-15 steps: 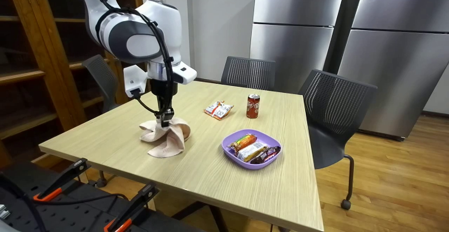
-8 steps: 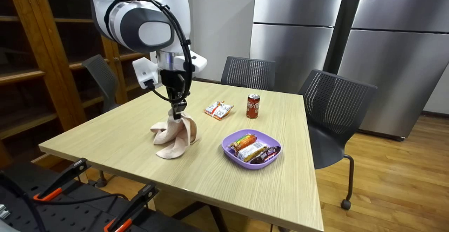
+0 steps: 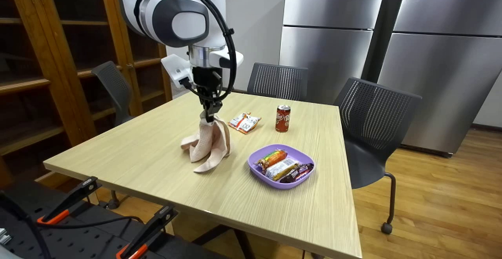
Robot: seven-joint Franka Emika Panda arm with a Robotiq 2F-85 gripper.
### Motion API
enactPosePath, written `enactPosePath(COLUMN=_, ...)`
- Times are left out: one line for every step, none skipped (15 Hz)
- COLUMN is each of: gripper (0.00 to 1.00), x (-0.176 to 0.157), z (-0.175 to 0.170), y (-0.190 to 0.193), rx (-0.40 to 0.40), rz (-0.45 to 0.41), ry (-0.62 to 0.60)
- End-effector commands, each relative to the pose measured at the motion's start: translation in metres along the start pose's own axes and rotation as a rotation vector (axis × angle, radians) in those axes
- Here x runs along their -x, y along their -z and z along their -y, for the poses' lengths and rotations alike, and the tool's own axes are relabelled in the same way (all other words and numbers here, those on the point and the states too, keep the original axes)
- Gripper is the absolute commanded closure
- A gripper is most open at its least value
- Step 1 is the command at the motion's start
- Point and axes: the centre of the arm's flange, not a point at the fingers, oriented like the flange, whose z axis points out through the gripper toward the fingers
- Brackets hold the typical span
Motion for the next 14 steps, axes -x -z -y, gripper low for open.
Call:
enactPosePath(gripper=0.99, x=-0.024, z=0.0, y=0.015, rx=-0.01, rz=0.006, ry=0.048)
enactPosePath(gripper=0.99, x=-0.028, z=0.0, y=0.017, rx=-0.011, rz=0.001, ry=0.056)
enactPosePath(gripper=0.99, x=-0.033, z=0.0, y=0.021, rx=-0.014, rz=-0.003, ry=0.064)
enactPosePath(gripper=0.99, x=-0.037, z=-0.001, y=0.024, rx=-0.014, rz=-0.008, ry=0.071)
enactPosePath(gripper=0.99, x=-0.042, z=-0.002, y=0.027, rx=-0.015, rz=-0.012, ry=0.078)
enactPosePath(gripper=0.99, x=-0.046, z=-0.003, y=0.03, rx=-0.016, rz=-0.017, ry=0.083)
enactPosePath(gripper=0.99, x=-0.05, z=-0.005, y=0.032, rx=-0.016, rz=-0.022, ry=0.086)
enactPosePath(gripper=0.99, x=-0.054, z=-0.007, y=0.034, rx=-0.013, rz=-0.027, ry=0.089)
enactPosePath(gripper=0.99, x=-0.058, z=-0.011, y=0.035, rx=-0.012, rz=-0.029, ry=0.09)
enactPosePath(gripper=0.99, x=-0.061, z=-0.014, y=0.036, rx=-0.01, rz=-0.032, ry=0.09)
enactPosePath(gripper=0.99, x=-0.064, z=-0.018, y=0.036, rx=-0.009, rz=-0.029, ry=0.091)
enactPosePath(gripper=0.99, x=-0.067, z=-0.02, y=0.034, rx=-0.007, rz=-0.025, ry=0.091)
enactPosePath(gripper=0.99, x=-0.069, z=-0.022, y=0.031, rx=-0.007, rz=-0.018, ry=0.093)
enactPosePath(gripper=0.99, x=-0.071, z=-0.024, y=0.028, rx=-0.006, rz=-0.011, ry=0.094)
